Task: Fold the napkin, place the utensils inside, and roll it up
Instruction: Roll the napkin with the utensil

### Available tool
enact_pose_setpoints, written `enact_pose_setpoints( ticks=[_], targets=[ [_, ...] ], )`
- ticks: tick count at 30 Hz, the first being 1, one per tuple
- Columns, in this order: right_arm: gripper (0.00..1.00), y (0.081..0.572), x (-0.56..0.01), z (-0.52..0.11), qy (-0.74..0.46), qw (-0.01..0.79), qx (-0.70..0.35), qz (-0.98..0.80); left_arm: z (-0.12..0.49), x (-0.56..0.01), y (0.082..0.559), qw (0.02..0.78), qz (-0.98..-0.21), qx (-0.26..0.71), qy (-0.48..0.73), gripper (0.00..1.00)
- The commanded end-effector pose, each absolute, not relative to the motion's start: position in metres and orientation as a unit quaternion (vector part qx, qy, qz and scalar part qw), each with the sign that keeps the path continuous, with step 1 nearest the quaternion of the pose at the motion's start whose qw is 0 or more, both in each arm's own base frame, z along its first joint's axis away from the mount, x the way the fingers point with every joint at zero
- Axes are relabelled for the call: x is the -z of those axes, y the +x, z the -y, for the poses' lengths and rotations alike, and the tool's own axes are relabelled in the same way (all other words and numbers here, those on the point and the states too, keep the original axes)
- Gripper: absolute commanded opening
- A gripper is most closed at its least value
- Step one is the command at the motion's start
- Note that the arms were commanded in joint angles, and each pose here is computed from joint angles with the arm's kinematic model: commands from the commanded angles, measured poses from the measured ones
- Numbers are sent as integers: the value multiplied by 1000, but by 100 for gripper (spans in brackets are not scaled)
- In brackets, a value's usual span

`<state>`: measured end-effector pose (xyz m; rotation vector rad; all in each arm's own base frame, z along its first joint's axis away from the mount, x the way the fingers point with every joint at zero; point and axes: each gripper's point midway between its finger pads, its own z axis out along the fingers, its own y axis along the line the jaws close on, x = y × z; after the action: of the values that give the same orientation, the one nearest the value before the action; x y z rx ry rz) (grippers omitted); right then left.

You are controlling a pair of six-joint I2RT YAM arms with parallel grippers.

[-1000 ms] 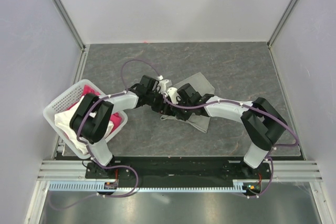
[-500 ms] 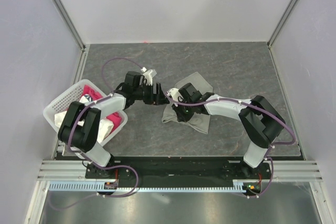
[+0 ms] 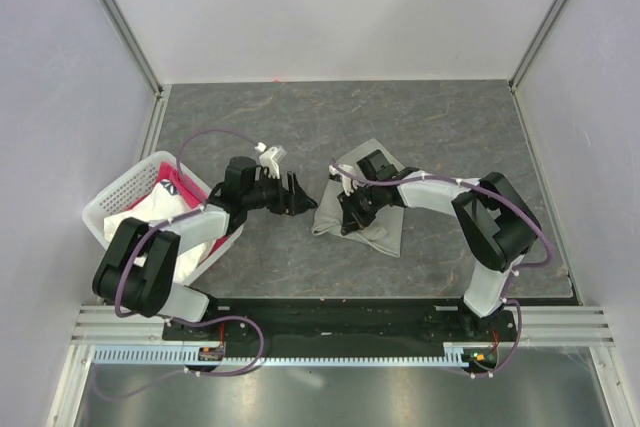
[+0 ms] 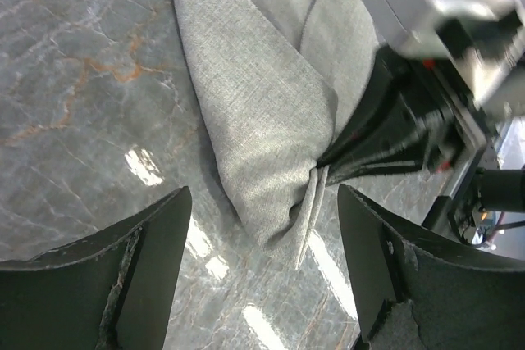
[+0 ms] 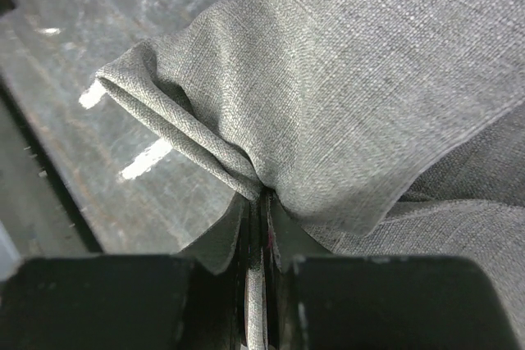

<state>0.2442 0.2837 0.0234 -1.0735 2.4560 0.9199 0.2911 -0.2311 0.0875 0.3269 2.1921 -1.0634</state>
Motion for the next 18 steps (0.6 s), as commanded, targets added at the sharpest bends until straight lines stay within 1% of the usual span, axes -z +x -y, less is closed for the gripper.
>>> enact_pose_setpoints(
  ticks=[1,3,10,15,18],
  targets=[
    [0,220,-25,-289,-349,75,-393,-848,239,-112,284,371,-797,455,143,79],
    [0,217,-29,-292,-338,52,-417,-842,243,-107,274,356,-793,471,152,79],
    [0,210,-32,-297,-315,-5,-446,-838,250,-94,245,322,-786,499,173,80],
    [0,216,-24,-294,-285,-33,-454,-843,248,-91,236,328,-789,491,171,81],
    [0,219,-20,-292,-267,-48,-466,-842,242,-84,234,338,-800,466,169,82]
  ],
)
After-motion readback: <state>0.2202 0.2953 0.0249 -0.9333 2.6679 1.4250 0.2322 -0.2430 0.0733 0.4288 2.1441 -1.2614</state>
